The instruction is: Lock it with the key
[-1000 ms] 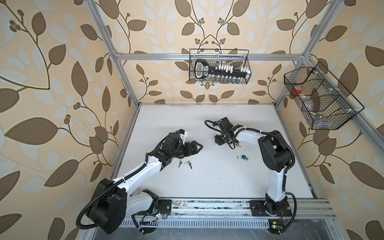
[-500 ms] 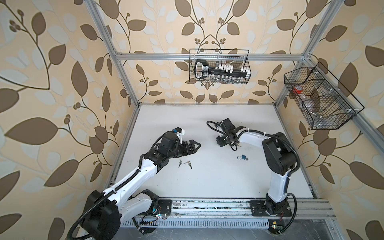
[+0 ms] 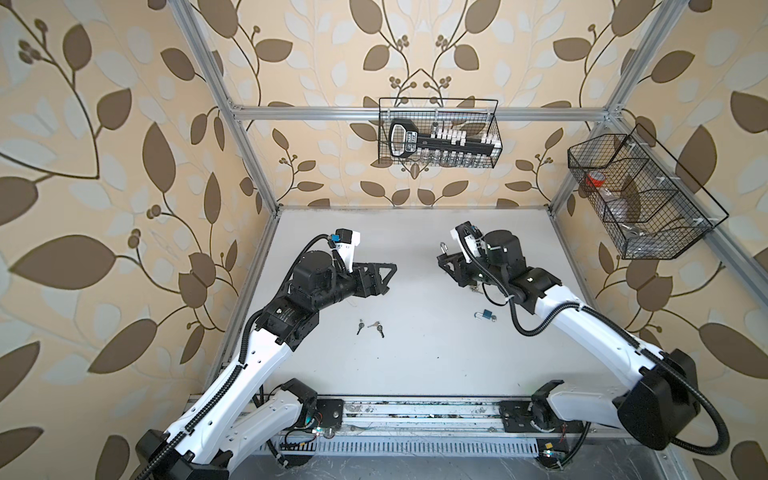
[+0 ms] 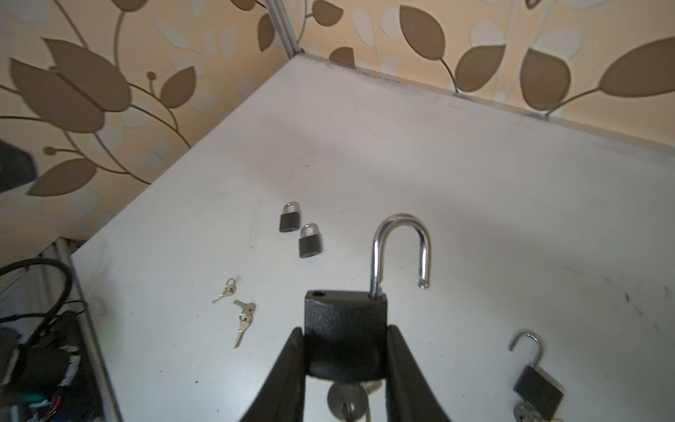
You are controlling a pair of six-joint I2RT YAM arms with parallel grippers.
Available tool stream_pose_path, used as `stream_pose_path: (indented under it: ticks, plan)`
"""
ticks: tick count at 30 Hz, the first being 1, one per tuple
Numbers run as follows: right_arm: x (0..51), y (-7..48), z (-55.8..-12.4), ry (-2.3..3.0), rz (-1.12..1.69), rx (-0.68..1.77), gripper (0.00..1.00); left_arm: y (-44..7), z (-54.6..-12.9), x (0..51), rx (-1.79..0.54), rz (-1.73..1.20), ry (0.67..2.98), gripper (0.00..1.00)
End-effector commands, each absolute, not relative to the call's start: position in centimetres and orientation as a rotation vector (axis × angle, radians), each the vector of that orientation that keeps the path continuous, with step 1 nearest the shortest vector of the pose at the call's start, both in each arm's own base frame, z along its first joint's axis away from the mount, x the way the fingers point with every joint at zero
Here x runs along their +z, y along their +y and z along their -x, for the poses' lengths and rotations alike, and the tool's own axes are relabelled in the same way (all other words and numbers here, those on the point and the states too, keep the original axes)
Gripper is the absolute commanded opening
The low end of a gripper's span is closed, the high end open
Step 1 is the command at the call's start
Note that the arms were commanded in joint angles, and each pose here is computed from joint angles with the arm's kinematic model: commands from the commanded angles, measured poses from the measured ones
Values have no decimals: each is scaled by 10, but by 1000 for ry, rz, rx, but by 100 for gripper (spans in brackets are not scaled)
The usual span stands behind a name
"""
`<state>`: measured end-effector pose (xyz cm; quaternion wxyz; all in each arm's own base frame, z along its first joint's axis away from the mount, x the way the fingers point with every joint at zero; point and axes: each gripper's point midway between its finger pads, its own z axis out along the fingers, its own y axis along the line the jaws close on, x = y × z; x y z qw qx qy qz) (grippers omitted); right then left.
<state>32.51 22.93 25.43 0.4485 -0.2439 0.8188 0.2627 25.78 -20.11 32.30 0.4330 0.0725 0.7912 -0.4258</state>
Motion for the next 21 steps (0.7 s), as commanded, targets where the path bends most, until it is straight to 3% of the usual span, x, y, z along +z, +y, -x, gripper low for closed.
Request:
stream_pose_path:
  ticks: [1, 6, 12, 18, 21]
  plan:
    - [280, 248, -289, 1882, 780, 823, 0, -218, -244, 362, -1144, -364, 1849, 76]
    - [307, 258, -251, 1749, 921, 980, 0, -238, -231, 384, -1282, -517, 1764, 70]
    - [321, 275, -219, 1664, 1057, 1217, 0, -248, -222, 397, -1386, -580, 1697, 76]
    - [324, 289, -201, 1621, 1153, 1327, 0, -254, -219, 397, -1411, -602, 1695, 75]
    - [326, 297, -196, 1608, 1184, 1352, 0, -261, -212, 397, -1446, -650, 1687, 69]
